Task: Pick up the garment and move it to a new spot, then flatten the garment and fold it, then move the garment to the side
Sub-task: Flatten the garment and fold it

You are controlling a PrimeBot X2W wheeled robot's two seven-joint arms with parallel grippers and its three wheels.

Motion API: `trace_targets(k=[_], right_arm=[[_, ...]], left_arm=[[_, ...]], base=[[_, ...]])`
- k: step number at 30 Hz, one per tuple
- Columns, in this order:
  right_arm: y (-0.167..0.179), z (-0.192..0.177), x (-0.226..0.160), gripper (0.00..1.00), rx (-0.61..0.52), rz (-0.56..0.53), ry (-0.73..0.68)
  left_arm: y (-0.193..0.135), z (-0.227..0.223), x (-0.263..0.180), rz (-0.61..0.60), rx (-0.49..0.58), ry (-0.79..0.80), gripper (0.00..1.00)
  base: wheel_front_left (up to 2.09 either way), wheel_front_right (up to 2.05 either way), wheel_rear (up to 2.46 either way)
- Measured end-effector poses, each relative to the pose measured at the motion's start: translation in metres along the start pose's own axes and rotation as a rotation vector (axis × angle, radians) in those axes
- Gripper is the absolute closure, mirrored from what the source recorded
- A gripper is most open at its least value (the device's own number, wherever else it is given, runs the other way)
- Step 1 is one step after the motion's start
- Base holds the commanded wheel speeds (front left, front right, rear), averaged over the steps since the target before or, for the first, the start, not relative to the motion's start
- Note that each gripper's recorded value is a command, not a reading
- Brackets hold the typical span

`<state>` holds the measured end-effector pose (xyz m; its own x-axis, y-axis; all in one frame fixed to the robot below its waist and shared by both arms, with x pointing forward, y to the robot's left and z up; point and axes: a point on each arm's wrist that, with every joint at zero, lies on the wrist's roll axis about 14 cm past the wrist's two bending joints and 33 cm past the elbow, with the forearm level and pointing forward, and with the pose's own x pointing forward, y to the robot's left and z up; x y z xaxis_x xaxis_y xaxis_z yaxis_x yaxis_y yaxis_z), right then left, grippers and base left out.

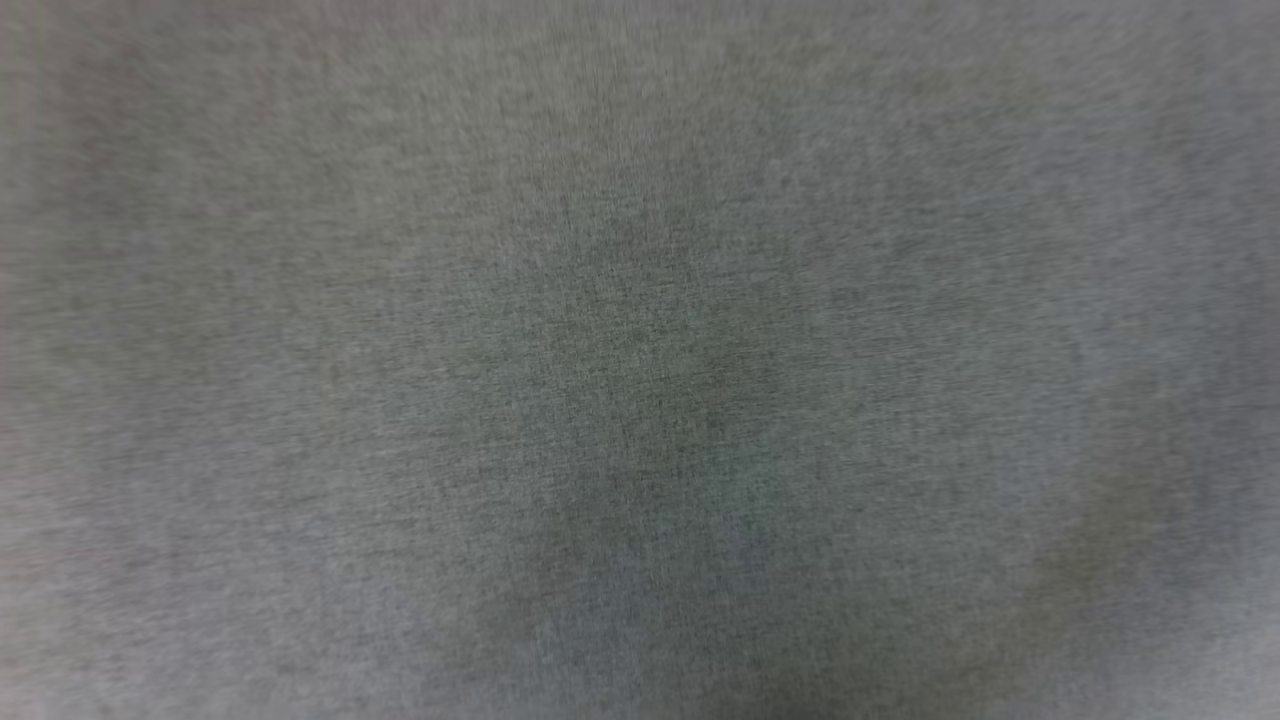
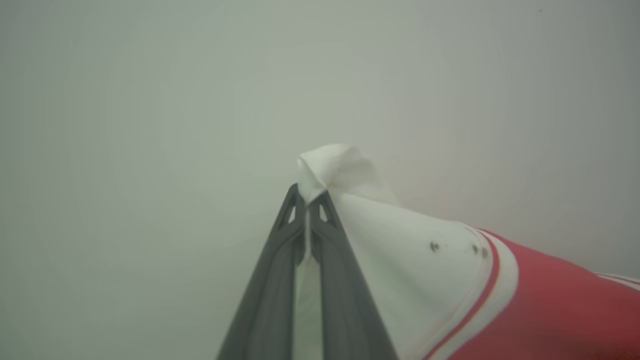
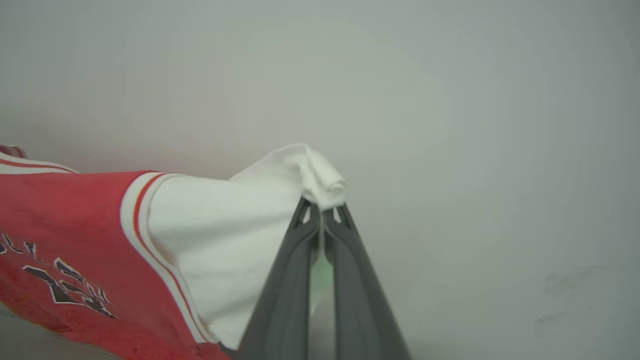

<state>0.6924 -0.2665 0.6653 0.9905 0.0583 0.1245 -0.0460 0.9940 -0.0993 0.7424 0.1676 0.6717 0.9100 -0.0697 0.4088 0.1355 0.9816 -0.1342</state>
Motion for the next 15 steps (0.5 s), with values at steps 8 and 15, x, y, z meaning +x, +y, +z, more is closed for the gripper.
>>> trace_targets(k=[8,15], right_arm=[[0.016,-0.094,0.017,1.00,0.036,0.048,0.146],[0.034,-0.117,0.009,1.00,0.037,0.107,0.174]], left_arm=[[0.014,-0.099,-0.017,0.026,-0.037,0.116,1.00],[0.019,-0.135,-0.051,0.044,-0.082,0.188,1.00]], base=[[0.00,0.00,0.00],[0.00,0.00,0.00]])
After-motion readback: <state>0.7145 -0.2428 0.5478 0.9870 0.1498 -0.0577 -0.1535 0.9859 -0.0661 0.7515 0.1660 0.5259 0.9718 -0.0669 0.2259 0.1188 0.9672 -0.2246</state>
